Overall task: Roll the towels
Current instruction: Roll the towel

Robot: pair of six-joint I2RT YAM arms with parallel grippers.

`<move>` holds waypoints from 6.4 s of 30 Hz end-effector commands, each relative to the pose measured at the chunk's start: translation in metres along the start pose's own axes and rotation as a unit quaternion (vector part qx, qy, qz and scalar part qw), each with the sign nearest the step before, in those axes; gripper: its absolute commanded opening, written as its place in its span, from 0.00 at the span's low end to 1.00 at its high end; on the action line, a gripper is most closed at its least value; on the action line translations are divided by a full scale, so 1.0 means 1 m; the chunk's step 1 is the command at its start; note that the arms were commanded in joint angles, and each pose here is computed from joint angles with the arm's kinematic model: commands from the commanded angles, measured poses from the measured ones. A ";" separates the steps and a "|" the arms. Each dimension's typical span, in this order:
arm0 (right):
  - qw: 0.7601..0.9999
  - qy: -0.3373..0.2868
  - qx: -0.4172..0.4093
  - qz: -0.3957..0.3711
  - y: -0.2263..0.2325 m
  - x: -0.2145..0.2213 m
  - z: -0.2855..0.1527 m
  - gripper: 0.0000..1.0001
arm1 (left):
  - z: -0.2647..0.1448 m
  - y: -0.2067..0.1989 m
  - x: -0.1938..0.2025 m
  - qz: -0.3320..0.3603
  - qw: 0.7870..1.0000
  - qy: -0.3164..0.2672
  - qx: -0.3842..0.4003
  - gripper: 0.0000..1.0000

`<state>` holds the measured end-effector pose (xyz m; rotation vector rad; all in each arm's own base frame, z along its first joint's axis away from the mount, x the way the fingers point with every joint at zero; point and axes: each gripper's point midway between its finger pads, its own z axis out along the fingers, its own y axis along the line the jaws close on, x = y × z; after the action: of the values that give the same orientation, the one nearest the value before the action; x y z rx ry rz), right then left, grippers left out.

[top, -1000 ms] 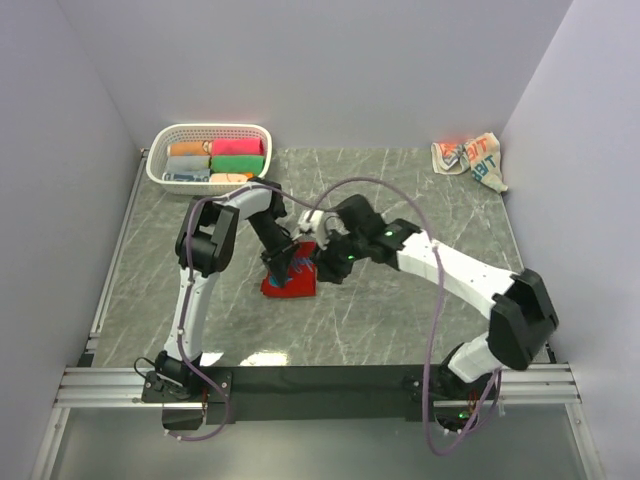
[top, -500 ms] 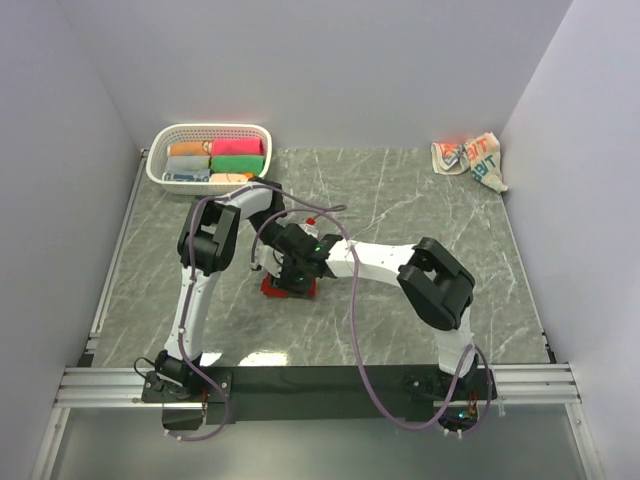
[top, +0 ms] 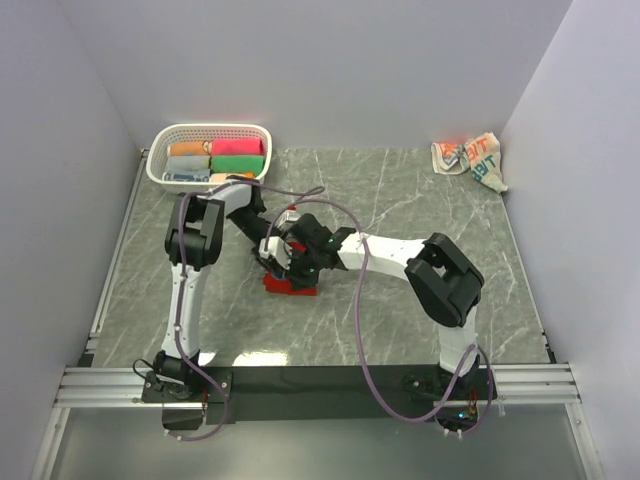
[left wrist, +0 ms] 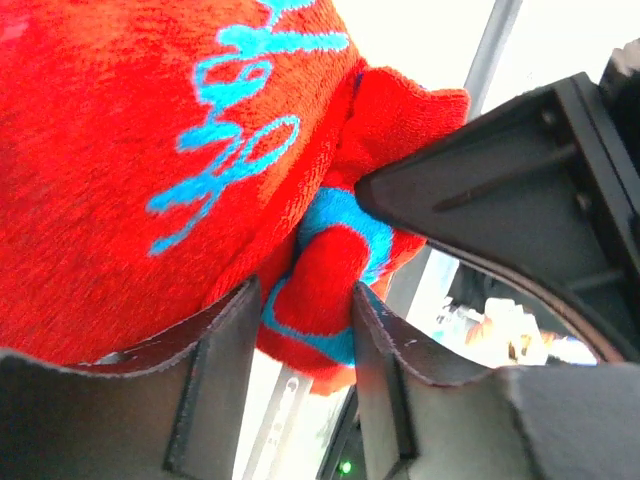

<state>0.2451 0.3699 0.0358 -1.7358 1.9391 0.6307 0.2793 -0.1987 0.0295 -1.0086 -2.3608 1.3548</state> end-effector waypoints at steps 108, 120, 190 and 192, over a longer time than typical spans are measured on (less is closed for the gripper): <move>0.998 0.052 -0.003 -0.048 0.026 0.037 -0.012 0.00 | -0.016 0.011 -0.006 0.161 0.977 -0.039 -0.134 0.51; 0.963 0.035 -0.186 0.193 0.060 0.024 -0.030 0.00 | -0.144 -0.025 0.015 0.200 0.889 -0.288 -0.295 0.59; 0.986 -0.131 0.048 0.091 -0.001 -0.016 -0.157 0.39 | 0.033 0.013 0.023 0.081 0.992 0.035 -0.090 0.20; 0.991 -0.104 0.055 0.065 0.001 -0.015 -0.137 0.45 | 0.032 0.016 0.023 0.080 0.992 0.036 -0.092 0.21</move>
<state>0.2289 0.2846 0.1630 -1.3467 1.9925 0.8764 0.2437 -0.2238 0.0320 -1.1779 -2.4111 1.3476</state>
